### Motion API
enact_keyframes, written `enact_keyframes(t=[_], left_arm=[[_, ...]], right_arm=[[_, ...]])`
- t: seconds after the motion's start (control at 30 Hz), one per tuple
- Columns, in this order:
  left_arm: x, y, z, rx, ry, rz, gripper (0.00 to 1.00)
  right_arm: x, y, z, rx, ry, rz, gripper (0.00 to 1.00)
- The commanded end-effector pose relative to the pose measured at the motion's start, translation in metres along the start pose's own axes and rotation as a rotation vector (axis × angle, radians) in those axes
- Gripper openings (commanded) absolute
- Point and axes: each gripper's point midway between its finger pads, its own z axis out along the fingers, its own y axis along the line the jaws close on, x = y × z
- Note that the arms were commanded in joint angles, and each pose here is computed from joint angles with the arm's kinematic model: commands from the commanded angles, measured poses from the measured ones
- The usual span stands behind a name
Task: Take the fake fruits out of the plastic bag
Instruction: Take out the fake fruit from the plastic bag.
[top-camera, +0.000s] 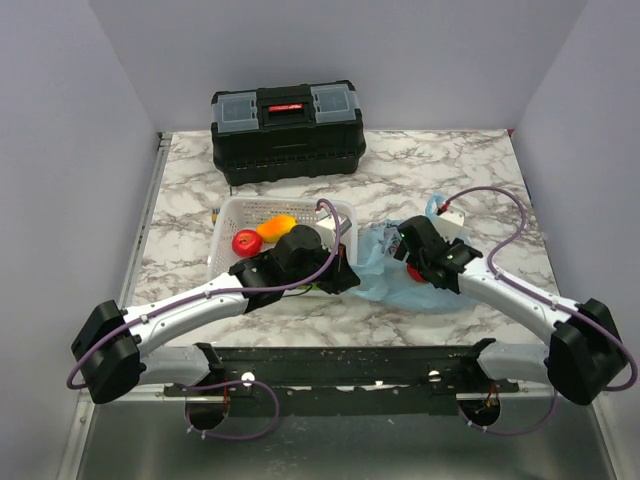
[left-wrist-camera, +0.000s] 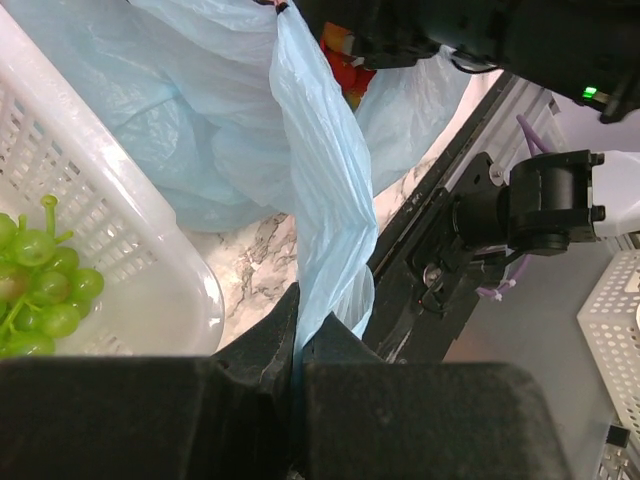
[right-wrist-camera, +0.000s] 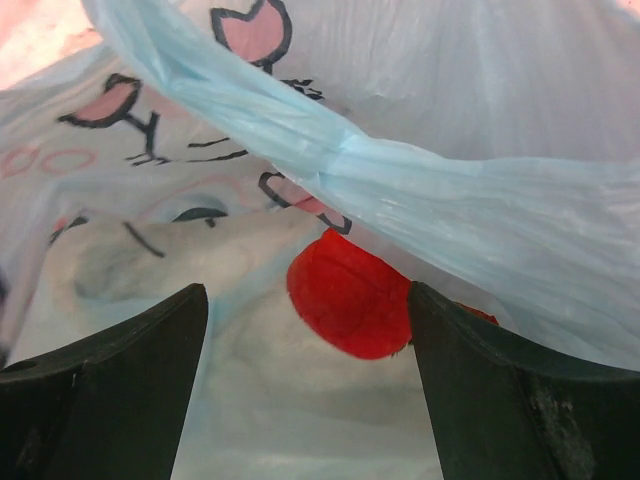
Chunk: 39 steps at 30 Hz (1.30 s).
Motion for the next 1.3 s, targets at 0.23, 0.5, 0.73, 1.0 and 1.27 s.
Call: enact_keyframes(t=[0.23,0.5,0.73,1.0,1.27], left_arm=[[0.004,-0.001,0.000,0.012,0.017,0.013,0.00],[0.003,-0.002,0.002,0.015,0.022,0.014,0.00],[0.004,-0.001,0.002,0.013,0.026,0.013,0.00],[0.004,-0.003,0.003,0.018,0.028,0.008,0.00],[0.003,-0.005,0.003,0.031,0.023,0.001,0.00]], right_arm=[[0.022,-0.005,0.033,0.098,0.060,-0.091,0.81],[0.029,-0.006,0.042,0.106,0.069,-0.116,0.69],[0.027,0.005,0.036,0.047,0.089,-0.126,0.37],[0.001,0.027,-0.001,-0.145,0.054,-0.058,0.10],[-0.044,0.062,-0.055,-0.452,-0.073,0.068,0.01]])
